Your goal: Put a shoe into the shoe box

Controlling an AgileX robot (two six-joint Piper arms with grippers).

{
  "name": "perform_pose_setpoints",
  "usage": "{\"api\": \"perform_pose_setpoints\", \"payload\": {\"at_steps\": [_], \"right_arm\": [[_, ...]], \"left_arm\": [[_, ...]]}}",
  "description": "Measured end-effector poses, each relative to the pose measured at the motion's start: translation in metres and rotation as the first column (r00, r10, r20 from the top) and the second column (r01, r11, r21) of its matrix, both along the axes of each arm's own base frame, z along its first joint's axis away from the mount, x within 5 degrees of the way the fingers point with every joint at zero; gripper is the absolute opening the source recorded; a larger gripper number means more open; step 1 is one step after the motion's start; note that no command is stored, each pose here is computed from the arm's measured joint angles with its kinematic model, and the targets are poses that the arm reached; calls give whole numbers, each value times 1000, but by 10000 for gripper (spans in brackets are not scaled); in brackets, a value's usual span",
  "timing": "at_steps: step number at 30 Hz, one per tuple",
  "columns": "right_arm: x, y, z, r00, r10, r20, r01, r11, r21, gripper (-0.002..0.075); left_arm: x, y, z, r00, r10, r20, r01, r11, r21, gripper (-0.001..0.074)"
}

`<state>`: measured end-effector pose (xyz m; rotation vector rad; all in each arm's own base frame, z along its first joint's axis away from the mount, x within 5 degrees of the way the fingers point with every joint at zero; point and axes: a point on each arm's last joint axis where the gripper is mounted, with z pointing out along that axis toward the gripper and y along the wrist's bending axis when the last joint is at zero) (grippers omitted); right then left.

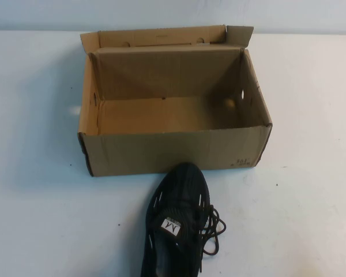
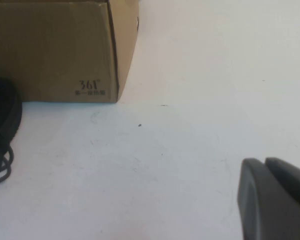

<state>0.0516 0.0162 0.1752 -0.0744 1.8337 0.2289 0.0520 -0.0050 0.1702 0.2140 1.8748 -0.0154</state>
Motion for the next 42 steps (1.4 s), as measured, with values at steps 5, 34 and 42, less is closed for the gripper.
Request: {"api": "perform_pose_setpoints", "payload": {"at_steps": [5,34,42], "right_arm": [[0,0,0,1000,0,0,0,1000,0,-16],[5,-11,24,956,-127,265,119,992,44,-16],[0,-24,52,806,-267,528,233,964,132,-16]], "left_arm": [[0,0,0,1000,0,0,0,1000,0,-1],[4,-3,22,973,-10,232,28,997,-74,-1],[3,-5,42,898,-19,439,71,992,-103,-1]]}}
